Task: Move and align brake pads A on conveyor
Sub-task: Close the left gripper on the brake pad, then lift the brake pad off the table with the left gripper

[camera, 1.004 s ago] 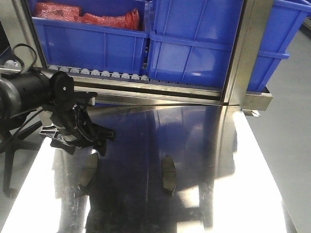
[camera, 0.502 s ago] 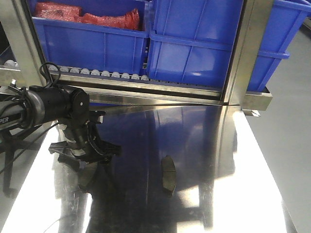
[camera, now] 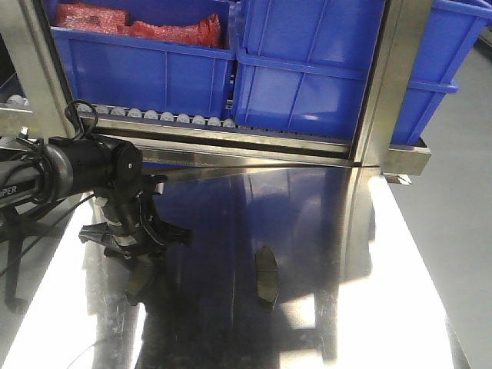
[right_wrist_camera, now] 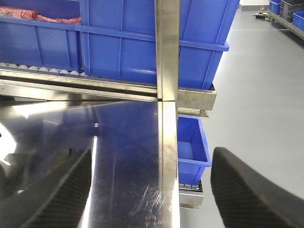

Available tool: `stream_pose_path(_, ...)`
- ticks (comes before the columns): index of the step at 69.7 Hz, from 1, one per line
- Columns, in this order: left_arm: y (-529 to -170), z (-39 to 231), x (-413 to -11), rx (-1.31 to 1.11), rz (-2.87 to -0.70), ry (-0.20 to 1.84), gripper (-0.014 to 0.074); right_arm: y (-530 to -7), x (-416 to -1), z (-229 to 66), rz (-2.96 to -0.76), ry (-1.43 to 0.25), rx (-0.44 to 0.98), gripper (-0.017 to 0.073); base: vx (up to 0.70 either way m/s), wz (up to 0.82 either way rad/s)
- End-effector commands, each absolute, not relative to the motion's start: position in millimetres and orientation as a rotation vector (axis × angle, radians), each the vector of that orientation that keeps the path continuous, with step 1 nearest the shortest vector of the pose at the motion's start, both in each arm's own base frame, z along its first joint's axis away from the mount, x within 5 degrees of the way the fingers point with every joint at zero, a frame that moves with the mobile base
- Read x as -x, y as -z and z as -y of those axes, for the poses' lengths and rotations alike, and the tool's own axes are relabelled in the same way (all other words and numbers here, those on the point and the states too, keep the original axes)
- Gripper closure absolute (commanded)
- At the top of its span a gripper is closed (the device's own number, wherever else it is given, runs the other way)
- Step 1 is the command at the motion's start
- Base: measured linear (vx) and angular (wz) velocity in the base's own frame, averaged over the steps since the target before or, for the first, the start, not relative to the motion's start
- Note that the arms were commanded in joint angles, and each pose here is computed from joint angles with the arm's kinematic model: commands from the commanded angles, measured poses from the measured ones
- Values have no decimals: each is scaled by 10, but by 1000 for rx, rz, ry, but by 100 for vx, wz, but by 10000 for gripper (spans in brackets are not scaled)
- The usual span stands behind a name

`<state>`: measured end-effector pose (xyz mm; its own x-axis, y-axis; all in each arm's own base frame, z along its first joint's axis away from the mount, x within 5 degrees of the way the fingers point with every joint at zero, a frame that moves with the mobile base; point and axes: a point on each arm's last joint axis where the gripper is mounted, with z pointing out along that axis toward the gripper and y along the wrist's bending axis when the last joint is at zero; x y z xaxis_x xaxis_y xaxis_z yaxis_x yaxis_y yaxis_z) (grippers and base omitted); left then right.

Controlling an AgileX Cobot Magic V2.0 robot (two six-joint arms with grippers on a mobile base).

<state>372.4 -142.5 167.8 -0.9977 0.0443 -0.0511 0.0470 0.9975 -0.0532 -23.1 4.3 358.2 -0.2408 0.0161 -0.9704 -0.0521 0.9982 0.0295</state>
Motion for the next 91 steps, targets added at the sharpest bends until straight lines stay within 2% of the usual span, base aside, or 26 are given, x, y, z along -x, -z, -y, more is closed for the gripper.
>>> stream_pose_path(1, -1932, 1463, -3742, -59, -3009, 135, 531, -3699, 173, -38, -1753, -53, 27, 61, 0, 0)
stream_pose_path(4, -1926, 1461, -3737, -60, -3011, 134, 603, -3699, 173, -38, -1753, -53, 27, 61, 0, 0)
stream_pose_path(23, -2009, 1440, -3693, -69, -3023, 120, 601, -3699, 173, -38, -1753, -53, 27, 61, 0, 0)
stream_pose_path(46, -2841, 1302, -3367, -151, -2864, 13, 601, -3699, 173, -38, -1753, -53, 27, 61, 0, 0)
stream_pose_path(56, -3227, 1258, -3103, -171, -2760, 5, 601, -3699, 173, -38, -1753, -53, 27, 61, 0, 0)
stream_pose_path(66, -3408, 1182, -2759, -150, -2672, 30, 600, -3699, 173, -38, -1753, -53, 27, 61, 0, 0)
stream_pose_path(91, -3321, 683, -1821, -79, -2546, 45, 600, -3699, 173, -38, -1753, -53, 27, 61, 0, 0)
